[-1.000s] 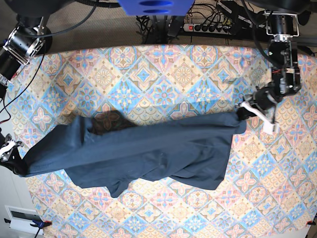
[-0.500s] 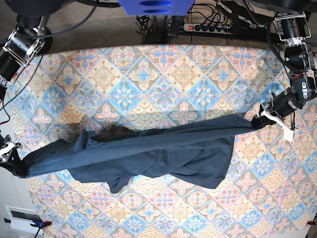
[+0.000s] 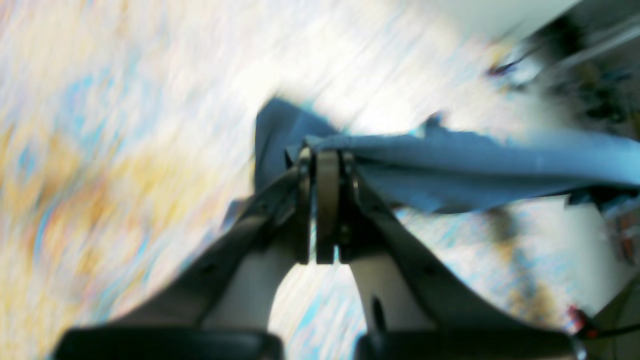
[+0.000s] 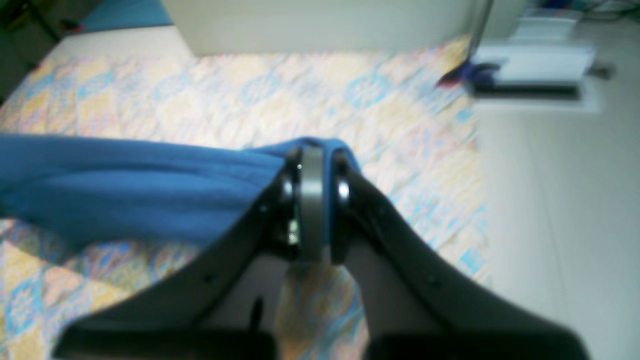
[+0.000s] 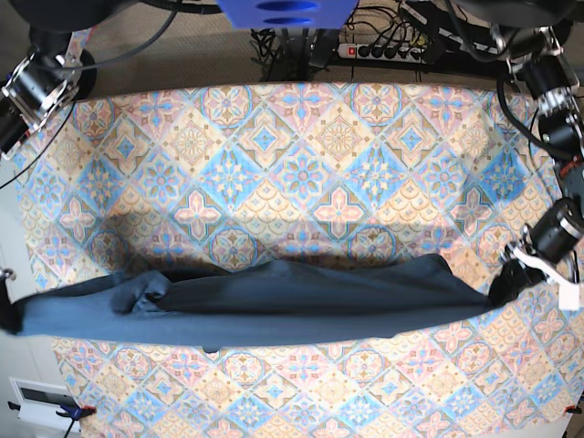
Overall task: Layout the t-shirt on the table in an organized manner, then fold the t-shirt properly
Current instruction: 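Pull the shirt edge with the left gripper away from the right gripper, then lift the shirt high with both grippers and shake it out, then lower the shirt onto the table, left gripper dragging its edge outward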
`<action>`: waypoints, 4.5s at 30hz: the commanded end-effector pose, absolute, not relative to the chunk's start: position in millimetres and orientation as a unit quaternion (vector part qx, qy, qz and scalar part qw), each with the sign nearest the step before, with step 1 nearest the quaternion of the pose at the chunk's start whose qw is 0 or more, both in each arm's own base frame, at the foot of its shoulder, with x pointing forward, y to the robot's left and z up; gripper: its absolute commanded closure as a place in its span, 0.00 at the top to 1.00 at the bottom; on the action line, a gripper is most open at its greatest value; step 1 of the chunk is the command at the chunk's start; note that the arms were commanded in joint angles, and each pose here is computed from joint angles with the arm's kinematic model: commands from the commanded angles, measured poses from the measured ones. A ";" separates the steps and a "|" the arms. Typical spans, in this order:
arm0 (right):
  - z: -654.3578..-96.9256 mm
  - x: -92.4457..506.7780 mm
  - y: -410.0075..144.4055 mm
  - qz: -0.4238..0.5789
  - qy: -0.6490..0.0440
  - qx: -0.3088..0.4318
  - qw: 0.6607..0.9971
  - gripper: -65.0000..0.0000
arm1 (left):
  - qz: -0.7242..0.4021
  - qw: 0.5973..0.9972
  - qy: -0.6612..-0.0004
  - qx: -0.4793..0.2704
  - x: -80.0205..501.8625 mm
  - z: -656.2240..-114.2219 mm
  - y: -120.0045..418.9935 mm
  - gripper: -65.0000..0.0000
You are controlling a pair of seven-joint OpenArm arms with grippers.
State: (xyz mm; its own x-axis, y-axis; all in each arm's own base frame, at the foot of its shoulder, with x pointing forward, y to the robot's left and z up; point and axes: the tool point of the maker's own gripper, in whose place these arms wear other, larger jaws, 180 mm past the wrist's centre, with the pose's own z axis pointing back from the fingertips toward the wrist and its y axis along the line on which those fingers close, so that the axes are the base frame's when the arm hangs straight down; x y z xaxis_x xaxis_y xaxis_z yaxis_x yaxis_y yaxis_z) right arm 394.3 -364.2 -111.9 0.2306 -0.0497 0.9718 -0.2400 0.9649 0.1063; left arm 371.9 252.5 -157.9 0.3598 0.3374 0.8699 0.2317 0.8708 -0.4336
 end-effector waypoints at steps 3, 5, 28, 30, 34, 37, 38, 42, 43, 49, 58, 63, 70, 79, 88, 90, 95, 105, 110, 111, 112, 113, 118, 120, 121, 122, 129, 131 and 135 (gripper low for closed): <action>-44.3 402.3 -363.5 0.081 -0.684 0.111 0.716 0.01 | 0.008 0.741 -0.631 -0.231 391.0 -85.4 262.6 0.00; -27.4 413.7 -353.8 0.096 -0.691 0.119 0.706 0.01 | -0.008 0.724 -0.652 -0.224 399.9 -51.0 261.6 0.00; 113.0 495.7 -296.2 0.128 -0.730 0.240 0.627 0.01 | -0.024 0.646 -0.717 -0.259 515.7 144.1 223.3 0.00; 113.1 495.6 -296.5 0.128 -0.730 0.241 0.627 0.01 | -0.022 0.635 -0.731 -0.249 515.1 150.9 224.3 0.00; 113.7 495.4 -296.4 0.128 -0.731 0.241 0.626 0.01 | -0.061 0.667 -0.695 -0.261 512.3 136.1 201.7 0.00; 116.9 494.9 -297.4 0.126 -0.736 0.240 0.620 0.01 | -0.034 0.626 -0.742 -0.238 510.5 158.4 219.1 0.00; 120.8 494.2 -298.4 0.123 -0.743 0.243 0.611 0.01 | -0.008 0.628 -0.741 -0.237 517.8 153.2 233.0 0.00; 129.4 487.6 -296.8 0.133 -0.751 0.231 0.604 0.01 | -0.055 0.667 -0.699 -0.253 514.3 135.1 209.2 0.00; 135.3 484.7 -296.2 0.136 -0.758 0.228 0.596 0.01 | -0.059 0.650 -0.716 -0.247 509.3 146.5 207.9 0.00; 143.2 480.7 -299.5 0.133 -0.770 0.226 0.582 0.01 | -0.001 0.646 -0.722 -0.249 518.1 143.9 235.7 0.00; 146.9 480.0 -304.9 0.128 -0.778 0.211 0.578 0.01 | 0.026 0.634 -0.735 -0.237 519.6 148.5 251.4 0.00; 131.4 489.6 -311.0 0.124 -0.761 0.180 0.610 0.01 | 0.032 0.645 -0.726 -0.237 525.0 140.1 253.4 0.00; 82.8 520.9 -298.1 0.146 -0.700 0.132 0.687 0.01 | 0.078 0.666 -0.697 -0.253 546.2 111.3 264.8 0.00; 84.8 532.7 -311.4 0.100 -0.734 0.157 0.653 0.01 | 0.079 0.671 -0.702 -0.225 554.3 105.3 266.2 0.00; 115.1 489.4 -309.7 0.131 -0.731 0.188 0.643 0.01 | 0.033 0.661 -0.704 -0.257 507.5 137.5 274.1 0.00; 127.9 469.1 -317.8 0.147 -0.740 0.167 0.634 0.01 | 0.010 0.675 -0.697 -0.241 492.2 124.5 272.9 0.00; 65.6 441.6 -319.4 0.178 -0.701 0.166 0.670 0.01 | -0.040 0.723 -0.658 -0.206 449.2 55.0 268.9 0.00; -52.8 374.6 -309.9 0.213 -0.619 0.149 0.741 0.01 | 0.033 0.791 -0.570 -0.221 353.0 -99.5 298.5 0.00; -83.2 346.2 -315.7 0.209 -0.595 0.130 0.765 0.01 | 0.076 0.814 -0.520 -0.248 317.6 -153.8 297.1 0.00; -88.3 341.9 -314.9 0.210 -0.589 0.127 0.770 0.01 | 0.081 0.820 -0.509 -0.249 312.7 -162.8 296.4 0.00; -94.0 337.7 -313.5 0.213 -0.583 0.125 0.774 0.01 | 0.085 0.826 -0.500 -0.247 308.2 -170.4 297.2 0.00; -100.4 334.5 -311.3 0.216 -0.574 0.125 0.780 0.01 | 0.089 0.832 -0.489 -0.245 303.5 -178.4 297.9 0.00; -131.8 321.7 -308.2 0.214 -0.537 0.135 0.805 0.01 | 0.110 0.844 -0.457 -0.258 289.2 -208.6 289.9 0.00; -135.8 320.3 -308.2 0.212 -0.533 0.137 0.807 0.01 | 0.114 0.846 -0.443 -0.273 287.7 -221.1 278.0 0.00; -137.5 320.4 -307.3 0.210 -0.534 0.141 0.807 0.01 | 0.112 0.849 -0.435 -0.280 288.5 -228.5 269.2 0.00; -139.6 320.8 -305.5 0.206 -0.536 0.146 0.805 0.01 | 0.108 0.853 -0.423 -0.287 288.7 -238.1 258.2 0.00; -144.9 321.5 -312.2 0.191 -0.538 0.135 0.810 0.01 | 0.053 0.882 -0.333 -0.329 289.1 -303.1 151.3 0.00; -149.7 322.0 -314.5 0.187 -0.535 0.128 0.814 0.01 | 0.044 0.887 -0.315 -0.335 285.3 -317.2 124.0 0.06; -155.1 322.5 -318.6 0.184 -0.528 0.114 0.821 0.01 | 0.030 0.886 -0.299 -0.354 283.3 -328.5 78.2 0.35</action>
